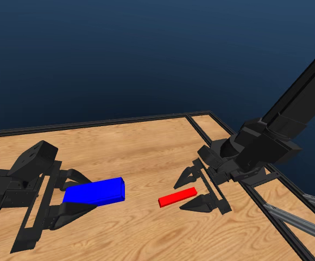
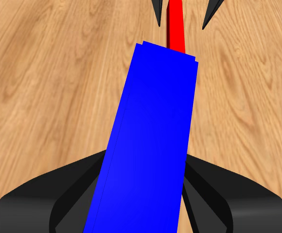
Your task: Insert peg into socket
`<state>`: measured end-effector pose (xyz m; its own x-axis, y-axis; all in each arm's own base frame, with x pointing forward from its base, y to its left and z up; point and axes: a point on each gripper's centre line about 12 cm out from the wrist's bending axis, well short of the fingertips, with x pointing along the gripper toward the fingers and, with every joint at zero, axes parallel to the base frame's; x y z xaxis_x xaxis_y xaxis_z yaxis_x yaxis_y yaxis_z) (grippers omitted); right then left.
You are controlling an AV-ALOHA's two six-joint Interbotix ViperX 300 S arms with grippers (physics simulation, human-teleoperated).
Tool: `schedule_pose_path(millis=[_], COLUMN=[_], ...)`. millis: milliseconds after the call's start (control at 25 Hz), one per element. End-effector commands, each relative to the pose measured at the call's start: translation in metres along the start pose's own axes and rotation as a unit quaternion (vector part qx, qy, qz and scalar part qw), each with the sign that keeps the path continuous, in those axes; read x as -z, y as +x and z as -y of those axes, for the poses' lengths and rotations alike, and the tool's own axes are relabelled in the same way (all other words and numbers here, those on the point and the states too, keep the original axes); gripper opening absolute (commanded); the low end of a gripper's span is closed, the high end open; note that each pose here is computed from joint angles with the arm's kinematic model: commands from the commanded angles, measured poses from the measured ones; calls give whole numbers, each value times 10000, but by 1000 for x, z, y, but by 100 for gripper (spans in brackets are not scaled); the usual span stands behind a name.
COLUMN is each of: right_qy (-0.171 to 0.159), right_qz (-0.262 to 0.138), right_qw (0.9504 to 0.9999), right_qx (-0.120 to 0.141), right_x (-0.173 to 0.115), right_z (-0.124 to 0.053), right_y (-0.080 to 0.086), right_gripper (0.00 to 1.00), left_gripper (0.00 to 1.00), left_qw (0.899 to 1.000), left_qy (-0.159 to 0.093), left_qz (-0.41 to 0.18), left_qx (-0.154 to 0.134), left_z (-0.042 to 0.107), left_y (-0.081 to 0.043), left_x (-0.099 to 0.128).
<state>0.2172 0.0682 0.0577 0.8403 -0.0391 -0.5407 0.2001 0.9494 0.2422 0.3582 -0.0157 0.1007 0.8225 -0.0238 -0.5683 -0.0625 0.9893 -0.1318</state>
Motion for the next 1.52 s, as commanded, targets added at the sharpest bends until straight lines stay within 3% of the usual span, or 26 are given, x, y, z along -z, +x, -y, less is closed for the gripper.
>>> schedule_pose_path(millis=[40,160,200,240,280,360,400,440,520,600,720,880,920,1120,1160,1280,1400,1480,1520], right_qy=[13,56,-13,59,-225,-285,-186,-359,-584,-901,-975,-1286,-1277,-1681,-1895,-1913,-1961,-1865,-1858], right_qz=[12,-153,-268,-127,-176,167,249,356,694,729,1132,1242,1462,1492,1245,1256,967,732,796], right_qw=[10000,9998,9995,9999,9995,9993,9988,9985,9956,9932,9888,9839,9810,9744,9738,9731,9754,9788,9786], right_qx=[21,98,177,97,127,170,382,200,238,137,52,42,-16,-100,-157,-247,-264,-425,-385], right_x=[1,18,27,21,23,10,2,-1,-25,-37,-76,-111,-128,-170,-159,-179,-175,-177,-172], right_z=[1,5,8,0,-1,-1,8,-1,-5,-10,-20,-21,-27,-34,-34,-40,-35,-39,-39], right_y=[0,12,14,20,20,19,19,17,19,17,18,20,19,28,33,40,45,50,52], right_gripper=[100,100,0,0,0,0,0,0,0,0,0,0,0,0,0,0,0,0,0], left_gripper=[0,0,0,0,0,0,0,0,0,0,0,0,0,0,0,0,0,0,0], left_qw=[9996,9989,9982,9980,9980,9974,9973,9971,9964,9958,9956,9956,9951,9955,9954,9945,9949,9942,9940], left_qy=[-26,-131,-180,-187,-180,-237,-244,-268,-302,-366,-391,-397,-404,-374,-368,-320,-260,-226,-205], left_qz=[261,426,552,574,573,641,649,679,744,791,798,777,832,771,781,877,856,934,953], left_qx=[70,120,152,167,195,227,227,231,257,272,307,328,343,412,422,484,474,490,493], left_z=[4,6,7,8,10,11,11,11,12,14,17,20,21,27,28,32,33,34,34], left_y=[6,2,-1,-2,-5,-12,-14,-19,-27,-36,-46,-60,-62,-72,-72,-77,-77,-78,-79], left_x=[-18,-21,-25,-25,-24,-25,-26,-26,-26,-26,-25,-18,-20,-14,-14,-18,-15,-21,-22])
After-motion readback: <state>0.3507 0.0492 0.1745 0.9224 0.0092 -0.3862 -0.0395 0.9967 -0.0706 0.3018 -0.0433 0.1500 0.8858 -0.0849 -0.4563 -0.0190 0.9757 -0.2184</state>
